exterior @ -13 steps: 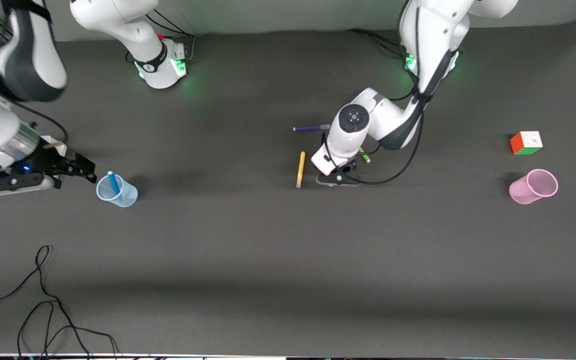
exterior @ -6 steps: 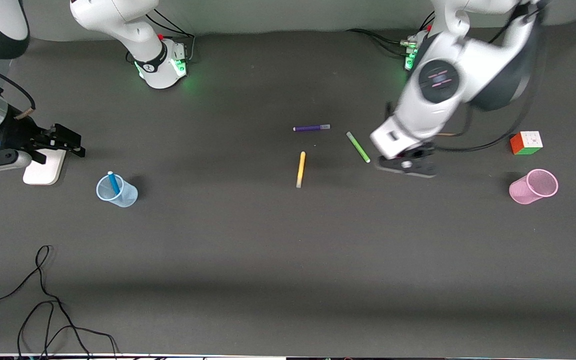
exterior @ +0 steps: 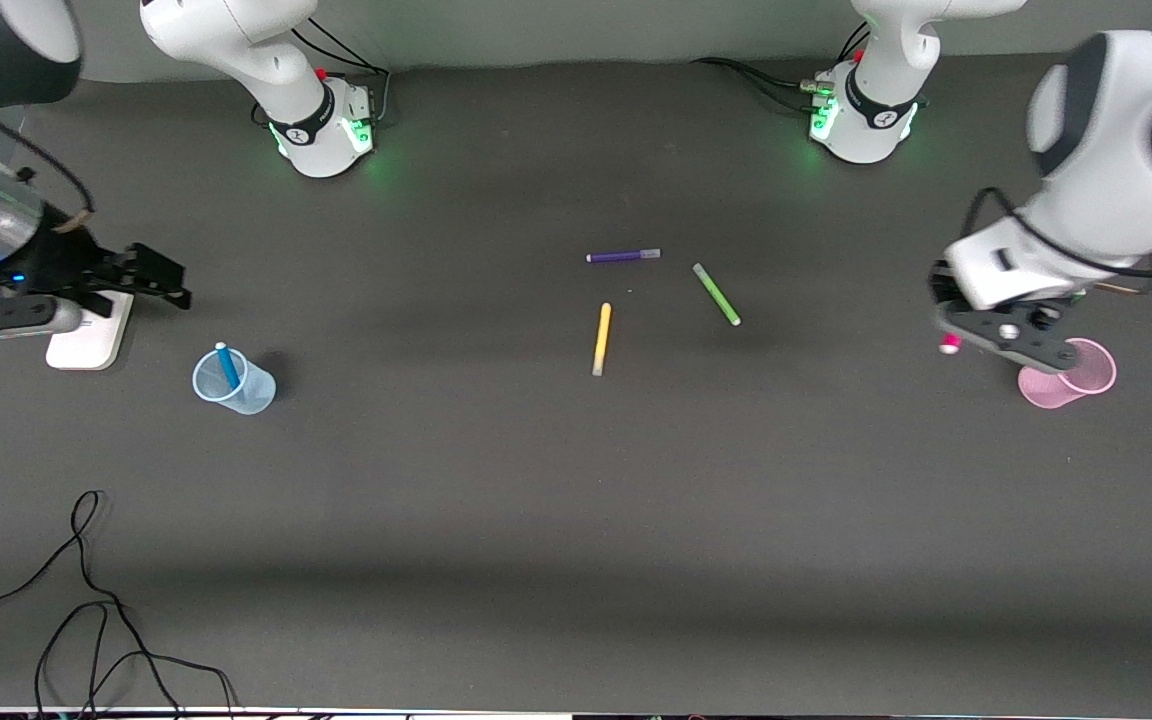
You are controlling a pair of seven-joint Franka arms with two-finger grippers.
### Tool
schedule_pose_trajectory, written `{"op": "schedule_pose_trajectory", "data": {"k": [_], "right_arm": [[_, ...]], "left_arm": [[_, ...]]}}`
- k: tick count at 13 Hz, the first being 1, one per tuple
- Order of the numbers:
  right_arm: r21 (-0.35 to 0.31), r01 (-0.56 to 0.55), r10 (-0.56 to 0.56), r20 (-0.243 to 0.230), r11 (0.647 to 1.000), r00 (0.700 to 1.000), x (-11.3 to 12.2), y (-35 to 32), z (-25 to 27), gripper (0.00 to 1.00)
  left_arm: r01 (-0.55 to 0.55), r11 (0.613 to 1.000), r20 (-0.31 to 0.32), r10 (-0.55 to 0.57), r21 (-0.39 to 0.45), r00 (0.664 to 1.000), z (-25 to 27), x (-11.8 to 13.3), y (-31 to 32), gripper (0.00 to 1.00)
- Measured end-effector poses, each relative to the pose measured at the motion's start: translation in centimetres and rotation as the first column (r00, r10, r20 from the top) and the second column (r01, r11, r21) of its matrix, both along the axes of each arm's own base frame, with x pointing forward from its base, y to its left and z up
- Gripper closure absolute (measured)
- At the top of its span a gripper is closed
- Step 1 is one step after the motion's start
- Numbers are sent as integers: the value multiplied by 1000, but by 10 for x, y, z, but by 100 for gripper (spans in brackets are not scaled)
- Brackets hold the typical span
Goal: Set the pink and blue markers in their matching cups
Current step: 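Carry the pink marker with the left gripper over the pink cup, then open the left gripper to drop the pink marker into the pink cup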
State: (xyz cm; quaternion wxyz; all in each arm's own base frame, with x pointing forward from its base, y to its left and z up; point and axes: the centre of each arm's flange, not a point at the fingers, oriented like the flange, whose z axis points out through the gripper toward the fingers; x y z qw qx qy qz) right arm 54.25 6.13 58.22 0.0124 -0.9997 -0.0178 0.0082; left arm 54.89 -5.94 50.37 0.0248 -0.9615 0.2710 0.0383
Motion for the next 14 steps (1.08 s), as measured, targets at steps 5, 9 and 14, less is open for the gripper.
{"op": "schedule_pose_trajectory", "data": {"k": [5, 9, 14], "right_arm": [[-45, -10, 10, -3, 999, 1000, -4, 23, -2, 0], [-58, 24, -26, -29, 998, 999, -3, -2, -18, 0], [-58, 20, -22, -27, 998, 999, -2, 0, -28, 0]], "left_arm": [[190, 971, 31, -187, -146, 982, -14, 1, 113, 82], [400, 855, 223, -342, -330, 913, -71, -20, 224, 82], [582, 710, 427, -420, -396, 801, -166, -46, 320, 82]]}}
